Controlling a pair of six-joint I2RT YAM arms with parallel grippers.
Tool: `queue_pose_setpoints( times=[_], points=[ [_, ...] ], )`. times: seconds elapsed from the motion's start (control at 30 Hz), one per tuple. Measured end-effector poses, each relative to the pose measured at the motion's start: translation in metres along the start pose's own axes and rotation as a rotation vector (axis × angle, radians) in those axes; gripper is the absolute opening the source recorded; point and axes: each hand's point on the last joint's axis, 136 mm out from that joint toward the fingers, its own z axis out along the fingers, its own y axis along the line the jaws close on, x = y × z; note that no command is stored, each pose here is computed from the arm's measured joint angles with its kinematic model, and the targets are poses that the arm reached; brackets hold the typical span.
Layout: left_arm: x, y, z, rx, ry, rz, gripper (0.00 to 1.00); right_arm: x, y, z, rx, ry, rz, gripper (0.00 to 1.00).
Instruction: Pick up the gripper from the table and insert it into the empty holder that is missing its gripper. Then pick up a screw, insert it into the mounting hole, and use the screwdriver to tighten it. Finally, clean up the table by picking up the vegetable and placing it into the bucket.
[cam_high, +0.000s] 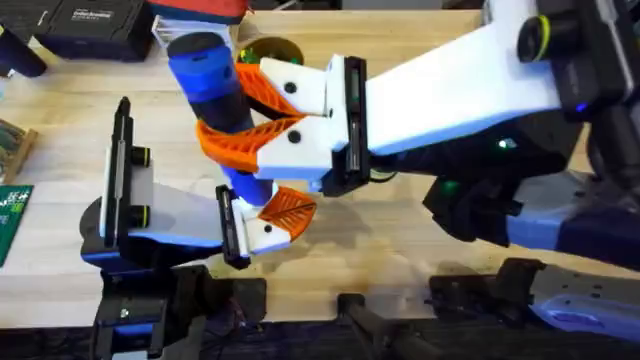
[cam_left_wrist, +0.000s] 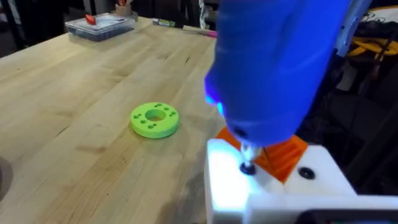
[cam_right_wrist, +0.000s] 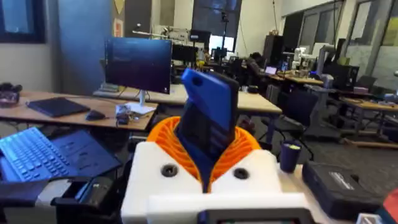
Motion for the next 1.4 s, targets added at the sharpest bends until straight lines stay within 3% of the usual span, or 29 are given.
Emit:
queue_pose_setpoints(
  times=[0.33, 0.5, 0.67, 0.87, 1.03, 1.23, 1.4],
  points=[
    [0.0, 0.0, 0.0, 0.001, 0.0, 0.006, 0.004, -0.042, -0.001, 0.003, -0.001, -0.137, -0.076, 0.028],
    [0.0, 0.0, 0.0, 0.001, 0.0, 0.006, 0.004, -0.032, -0.012, 0.002, 0.028, -0.089, -0.054, 0.028],
    [0.0, 0.0, 0.0, 0.002, 0.0, 0.006, 0.004, 0.001, -0.046, -0.011, 0.122, 0.05, -0.021, 0.028],
    [0.0, 0.0, 0.0, 0.001, 0.0, 0.006, 0.004, 0.069, -0.114, -0.064, 0.357, 0.366, -0.062, 0.028],
    [0.0, 0.0, 0.0, 0.002, 0.0, 0.006, 0.004, 0.131, -0.161, -0.145, 0.591, 0.79, -0.235, 0.028],
    [0.0, 0.0, 0.0, 0.002, 0.0, 0.006, 0.004, 0.162, -0.19, -0.247, 0.716, 1.321, -0.508, 0.028],
    [0.0, 0.0, 0.0, 0.002, 0.0, 0.006, 0.004, 0.192, -0.186, -0.33, 0.688, 1.702, -0.489, 0.028]
  ],
)
